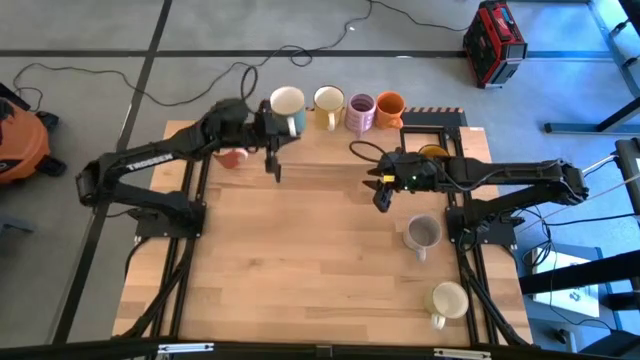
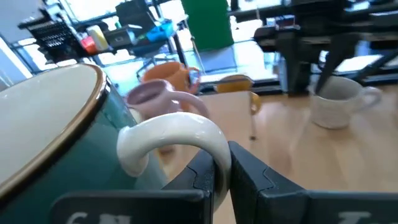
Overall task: Place coffee mugs
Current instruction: Put the blue mug on the shelf
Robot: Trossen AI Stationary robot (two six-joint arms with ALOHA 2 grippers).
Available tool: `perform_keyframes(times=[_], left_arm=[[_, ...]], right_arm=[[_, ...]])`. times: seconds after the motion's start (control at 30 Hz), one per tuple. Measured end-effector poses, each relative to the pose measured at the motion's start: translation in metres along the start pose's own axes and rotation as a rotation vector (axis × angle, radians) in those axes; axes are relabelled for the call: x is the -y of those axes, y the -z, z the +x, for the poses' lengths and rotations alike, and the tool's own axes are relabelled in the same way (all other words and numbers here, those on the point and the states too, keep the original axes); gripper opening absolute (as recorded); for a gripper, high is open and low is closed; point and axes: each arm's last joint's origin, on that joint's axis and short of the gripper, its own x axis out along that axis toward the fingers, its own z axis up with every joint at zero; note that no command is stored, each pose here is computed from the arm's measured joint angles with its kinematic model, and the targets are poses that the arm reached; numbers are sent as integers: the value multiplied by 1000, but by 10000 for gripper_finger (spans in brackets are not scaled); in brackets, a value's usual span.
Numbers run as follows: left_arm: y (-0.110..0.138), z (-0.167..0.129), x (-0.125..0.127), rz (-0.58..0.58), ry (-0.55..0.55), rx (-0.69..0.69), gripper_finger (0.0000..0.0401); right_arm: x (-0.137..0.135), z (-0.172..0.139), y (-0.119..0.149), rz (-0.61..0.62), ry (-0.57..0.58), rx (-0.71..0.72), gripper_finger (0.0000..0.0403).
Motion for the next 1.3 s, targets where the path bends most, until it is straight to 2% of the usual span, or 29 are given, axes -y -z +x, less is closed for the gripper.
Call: perform_keyframes(times=[0.17,0.4,0.6,0.8,1.0,1.3], left_arm=[[16,15,-23,-25,-7,-18,19],[32,33,-42,-18,-49,-34,19],[40,36,-54,-30,-64,-36,19],[57,38,-53,-47,-79,17,18],[74,38,-50,-63,-66,10,18],[85,43,-46,-59,-47,38,18]], right_arm=[[1,0,0,32,19,6,152],[1,0,0,32,32,10,152],[1,0,0,32,41,13,152],[1,0,0,32,41,12,152],[1,0,0,31,41,12,152],[1,0,0,32,40,12,152]])
